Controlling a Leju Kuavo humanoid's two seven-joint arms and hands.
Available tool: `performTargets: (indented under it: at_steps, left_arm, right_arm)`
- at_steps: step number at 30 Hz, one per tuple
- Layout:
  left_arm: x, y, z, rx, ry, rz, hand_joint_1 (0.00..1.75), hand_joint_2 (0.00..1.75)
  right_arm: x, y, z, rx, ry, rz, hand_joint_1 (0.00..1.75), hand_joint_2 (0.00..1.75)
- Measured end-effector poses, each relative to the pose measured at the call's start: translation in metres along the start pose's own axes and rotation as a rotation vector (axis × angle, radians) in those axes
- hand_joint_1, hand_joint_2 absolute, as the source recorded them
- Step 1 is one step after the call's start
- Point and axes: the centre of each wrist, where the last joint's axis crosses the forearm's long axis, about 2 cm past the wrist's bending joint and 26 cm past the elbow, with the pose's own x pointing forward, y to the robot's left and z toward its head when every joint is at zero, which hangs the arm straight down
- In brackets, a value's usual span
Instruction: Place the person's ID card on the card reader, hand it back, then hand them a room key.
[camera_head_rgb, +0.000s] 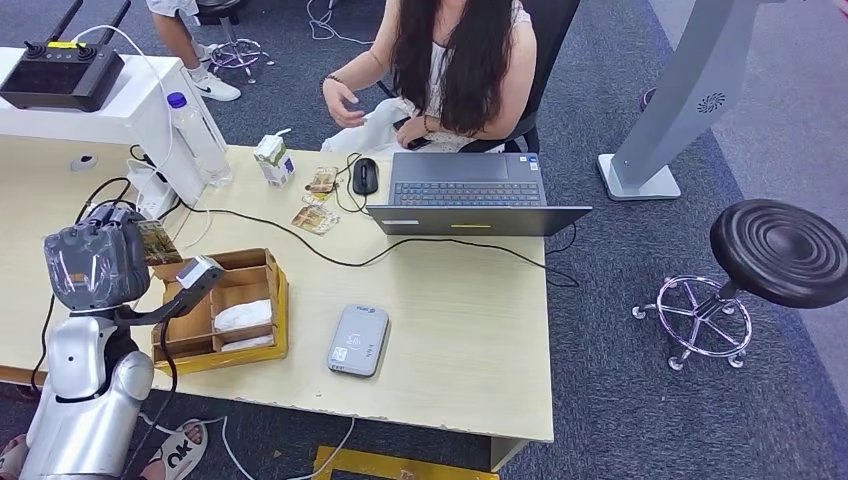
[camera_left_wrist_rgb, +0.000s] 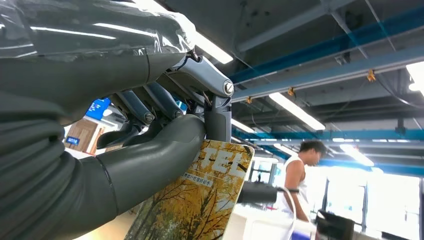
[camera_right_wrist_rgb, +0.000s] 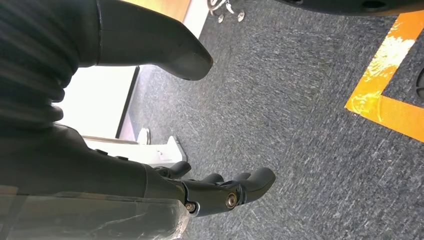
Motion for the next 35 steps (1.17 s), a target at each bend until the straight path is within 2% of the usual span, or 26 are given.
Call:
performTargets:
  at_steps: [6,8,10,14,17,24,31,35]
  left_arm:
    - [0.001,0.004,-0.015,0.028,0.0,-0.006,1.75,1.75]
    - [0.0,0.007,-0.027,0.03,0.002,-0.025,1.75,1.75]
    - [-0.002,0.011,-0.048,0.025,0.002,-0.047,1.75,1.75]
    - [-0.009,0.027,-0.104,-0.006,0.002,-0.066,1.75,1.75]
    - [-0.011,0.036,-0.128,-0.012,0.003,-0.075,1.75,1.75]
    - [-0.01,0.039,-0.138,-0.019,0.002,-0.082,1.75,1.75]
    - [-0.005,0.043,-0.158,-0.064,-0.005,-0.115,1.75,1.75]
    - [-0.005,0.043,-0.161,-0.073,-0.004,-0.115,0.0,1.75]
  right_arm:
    - [0.0,0.0,0.0,-0.001,-0.003,0.006,0.0,1.75]
    - [0.0,0.0,0.0,-0.001,-0.01,0.012,0.0,1.75]
    - [0.0,-0.001,0.0,-0.001,-0.018,0.023,0.0,1.75]
    - [0.0,-0.004,0.0,0.005,-0.03,0.041,0.0,1.75]
    - [0.0,-0.004,-0.001,0.006,-0.034,0.05,0.0,1.75]
    - [0.0,-0.004,-0.001,0.007,-0.035,0.056,0.0,1.75]
    - [-0.001,-0.004,-0.001,0.014,-0.039,0.058,0.0,1.75]
    - [-0.001,-0.004,-0.001,0.013,-0.048,0.06,0.0,1.75]
